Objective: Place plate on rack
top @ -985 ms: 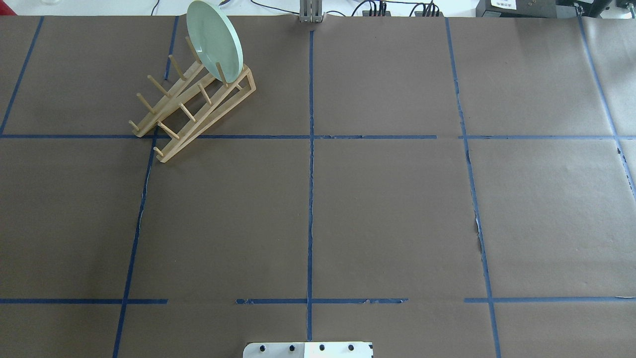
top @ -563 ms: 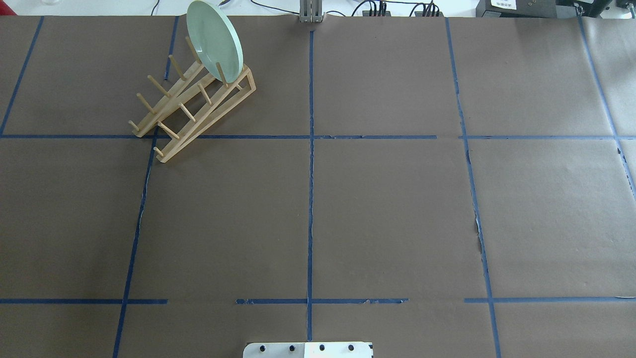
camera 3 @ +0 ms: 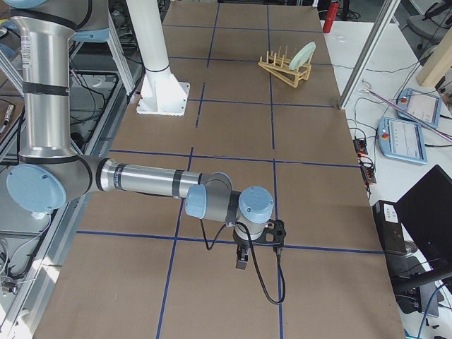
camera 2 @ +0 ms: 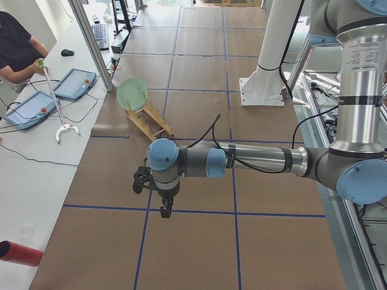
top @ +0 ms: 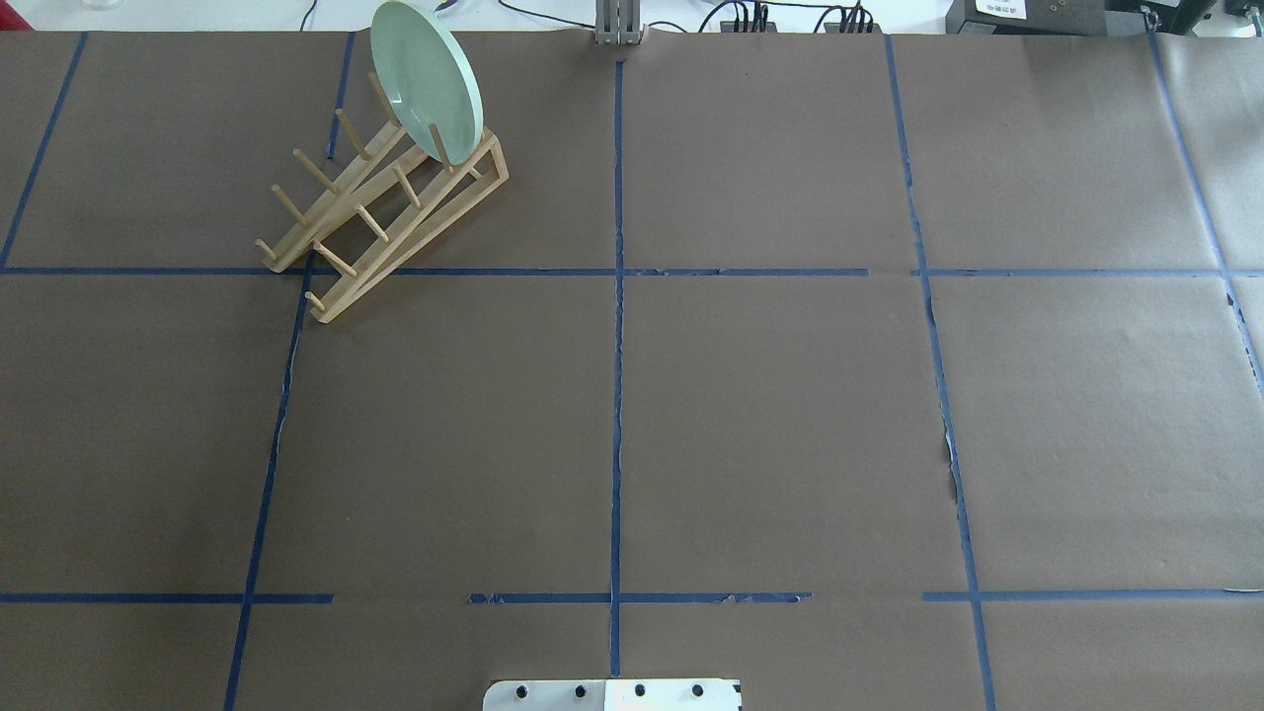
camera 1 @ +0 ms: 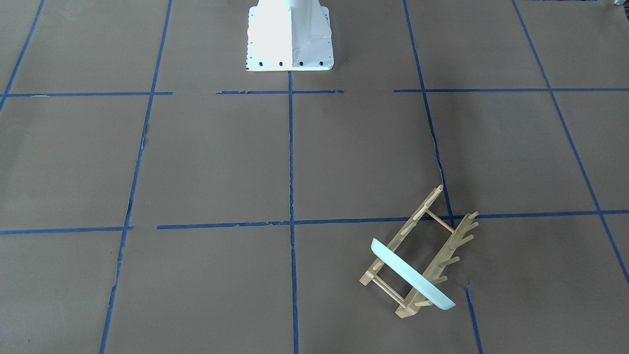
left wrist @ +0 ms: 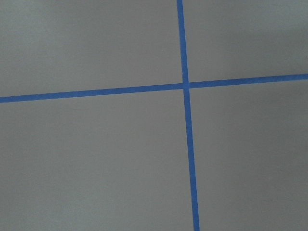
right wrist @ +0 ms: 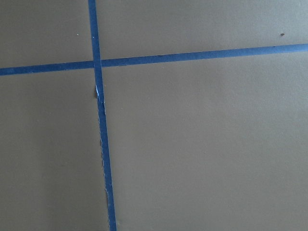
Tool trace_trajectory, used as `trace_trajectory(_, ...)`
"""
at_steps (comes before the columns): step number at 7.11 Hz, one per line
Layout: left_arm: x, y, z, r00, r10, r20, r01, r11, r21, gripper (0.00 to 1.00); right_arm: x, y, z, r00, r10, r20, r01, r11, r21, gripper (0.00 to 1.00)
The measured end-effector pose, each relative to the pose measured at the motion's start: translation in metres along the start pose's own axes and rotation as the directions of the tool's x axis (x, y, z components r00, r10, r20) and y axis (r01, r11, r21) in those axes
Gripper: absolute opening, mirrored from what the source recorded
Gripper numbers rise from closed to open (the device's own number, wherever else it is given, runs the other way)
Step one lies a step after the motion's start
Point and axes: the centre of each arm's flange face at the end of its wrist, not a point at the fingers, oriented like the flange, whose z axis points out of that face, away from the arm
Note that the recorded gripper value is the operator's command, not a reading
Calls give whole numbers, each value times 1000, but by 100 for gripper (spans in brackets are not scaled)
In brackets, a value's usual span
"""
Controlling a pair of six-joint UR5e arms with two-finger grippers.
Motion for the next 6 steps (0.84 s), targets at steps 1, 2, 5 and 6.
trace_trajectory(1,0,0,0,1000,0,0,0,1000,0,100,0,0,0,1000,0,0,0,1000,0,100)
trace_trajectory(2,0,-1,0,1000,1,0,-1,1000,0,100,0,0,0,1000,0,0,0,1000,0,100)
trace_trajectory(5,0,-4,0,1000,2,0,-2,1000,1,100,0,0,0,1000,0,0,0,1000,0,100)
trace_trajectory(6,0,-4,0,1000,2,0,-2,1000,1,100,0,0,0,1000,0,0,0,1000,0,100)
